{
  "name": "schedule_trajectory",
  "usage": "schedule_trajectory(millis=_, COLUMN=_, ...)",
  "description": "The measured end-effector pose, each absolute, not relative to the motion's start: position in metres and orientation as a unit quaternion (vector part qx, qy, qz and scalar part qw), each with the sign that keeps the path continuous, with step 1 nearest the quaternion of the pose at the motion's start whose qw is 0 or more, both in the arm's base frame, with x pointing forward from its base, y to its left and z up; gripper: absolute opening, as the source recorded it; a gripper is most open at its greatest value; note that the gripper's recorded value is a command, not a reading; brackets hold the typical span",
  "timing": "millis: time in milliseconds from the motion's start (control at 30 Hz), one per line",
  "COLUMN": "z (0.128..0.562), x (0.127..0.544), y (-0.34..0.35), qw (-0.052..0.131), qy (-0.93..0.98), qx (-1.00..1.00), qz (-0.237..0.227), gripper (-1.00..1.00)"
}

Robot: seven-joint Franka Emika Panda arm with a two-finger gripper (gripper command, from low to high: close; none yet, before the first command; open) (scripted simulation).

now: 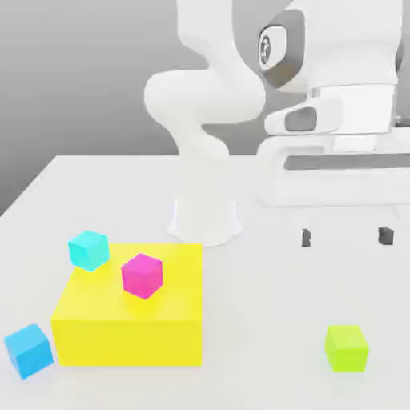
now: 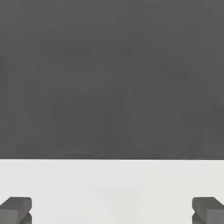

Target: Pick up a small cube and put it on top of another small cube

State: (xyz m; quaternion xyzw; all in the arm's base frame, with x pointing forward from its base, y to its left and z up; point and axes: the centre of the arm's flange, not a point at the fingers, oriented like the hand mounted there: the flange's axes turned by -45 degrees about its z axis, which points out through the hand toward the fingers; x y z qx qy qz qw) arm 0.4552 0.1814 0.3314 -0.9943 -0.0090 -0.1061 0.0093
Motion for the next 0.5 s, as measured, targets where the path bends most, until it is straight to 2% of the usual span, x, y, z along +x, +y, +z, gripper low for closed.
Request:
schedule_trajectory(millis=233, z=0.204, x=0.407, y=0.224, qw=0.002, qy=-0.012, qx=-1.000, qz=-0.010, gripper=0.00)
schedule_trajectory(millis=400, z=0.140, x=0.401, y=0.228, qw=0.001, qy=-0.012, qx=-1.000, qz=0.000, gripper=0.00)
schedule_trajectory(millis=433, z=0.133, x=0.400, y=0.228, qw=0.001, qy=-0.012, qx=-1.000, qz=0.000, gripper=-1.00)
schedule_trajectory(millis=500, z=0.133, x=0.400, y=0.228, qw=0.001, qy=-0.012, qx=-1.000, qz=0.000, gripper=-1.00)
